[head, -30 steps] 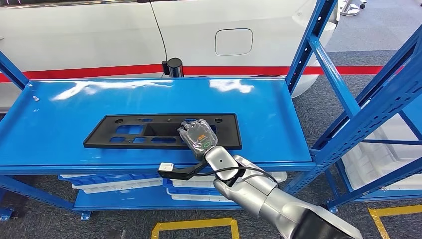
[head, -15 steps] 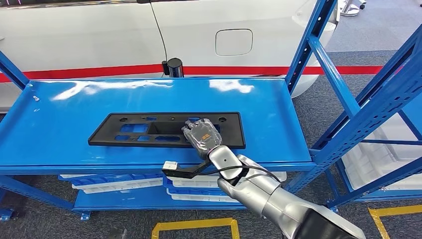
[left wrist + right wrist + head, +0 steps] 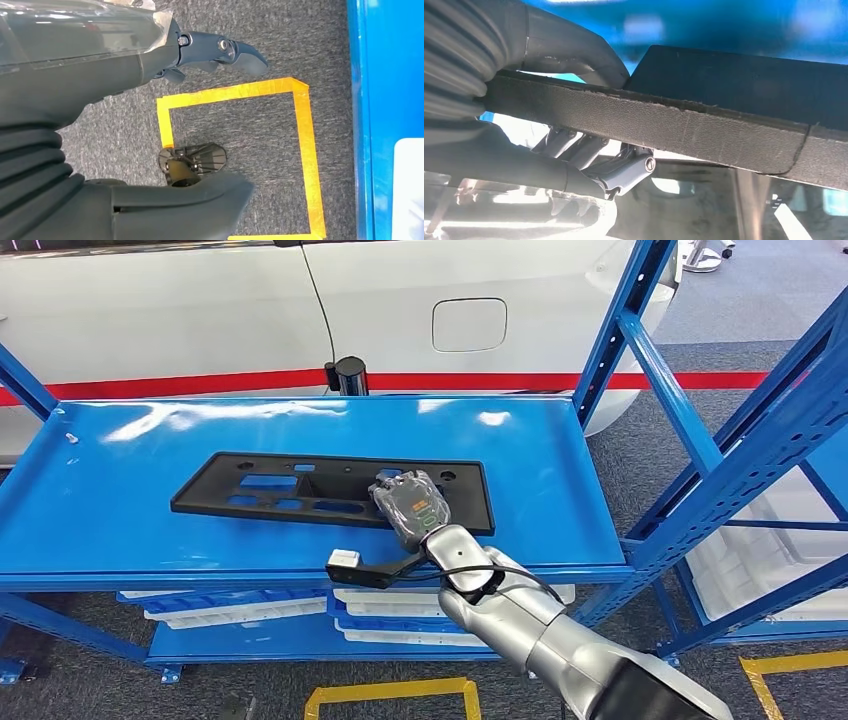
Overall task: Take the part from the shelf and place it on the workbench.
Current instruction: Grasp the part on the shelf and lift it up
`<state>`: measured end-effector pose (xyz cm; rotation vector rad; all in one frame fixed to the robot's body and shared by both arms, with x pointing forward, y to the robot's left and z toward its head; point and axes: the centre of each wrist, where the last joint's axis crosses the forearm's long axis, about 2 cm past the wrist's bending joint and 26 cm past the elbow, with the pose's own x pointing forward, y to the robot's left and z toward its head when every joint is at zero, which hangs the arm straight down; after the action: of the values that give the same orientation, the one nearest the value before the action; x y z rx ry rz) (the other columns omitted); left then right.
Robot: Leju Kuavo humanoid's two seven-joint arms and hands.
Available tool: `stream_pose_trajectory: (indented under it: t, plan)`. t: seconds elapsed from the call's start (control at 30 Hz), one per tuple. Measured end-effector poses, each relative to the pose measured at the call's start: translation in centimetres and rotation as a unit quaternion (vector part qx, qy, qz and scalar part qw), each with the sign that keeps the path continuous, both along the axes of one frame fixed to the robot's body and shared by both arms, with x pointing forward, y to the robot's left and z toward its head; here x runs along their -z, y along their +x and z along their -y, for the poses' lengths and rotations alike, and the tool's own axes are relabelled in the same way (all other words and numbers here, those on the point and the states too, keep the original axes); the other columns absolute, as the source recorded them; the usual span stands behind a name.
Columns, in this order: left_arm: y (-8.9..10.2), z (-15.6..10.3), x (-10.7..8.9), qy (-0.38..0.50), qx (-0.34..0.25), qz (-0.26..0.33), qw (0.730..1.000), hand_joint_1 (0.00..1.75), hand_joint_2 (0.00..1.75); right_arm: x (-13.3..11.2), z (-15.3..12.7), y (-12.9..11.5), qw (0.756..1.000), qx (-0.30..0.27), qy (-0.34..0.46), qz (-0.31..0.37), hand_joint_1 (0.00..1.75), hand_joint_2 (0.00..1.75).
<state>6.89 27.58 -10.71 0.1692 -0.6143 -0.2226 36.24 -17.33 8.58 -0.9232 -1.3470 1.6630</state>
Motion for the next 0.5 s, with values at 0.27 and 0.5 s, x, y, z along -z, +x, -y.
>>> stream_pose_trajectory:
  t: [0.27,0.5]
  plan:
    - [0.0,-0.1,0.0,0.003,-0.009,-0.003,1.0,0.0,1.75,-2.6,-0.3,1.1,0.984,0.015,0.174,-0.014,1.75,1.75]
    - [0.0,-0.1,0.0,0.005,-0.011,-0.003,1.0,0.0,1.75,-3.6,-0.5,1.2,0.962,0.011,0.271,-0.027,1.75,1.75]
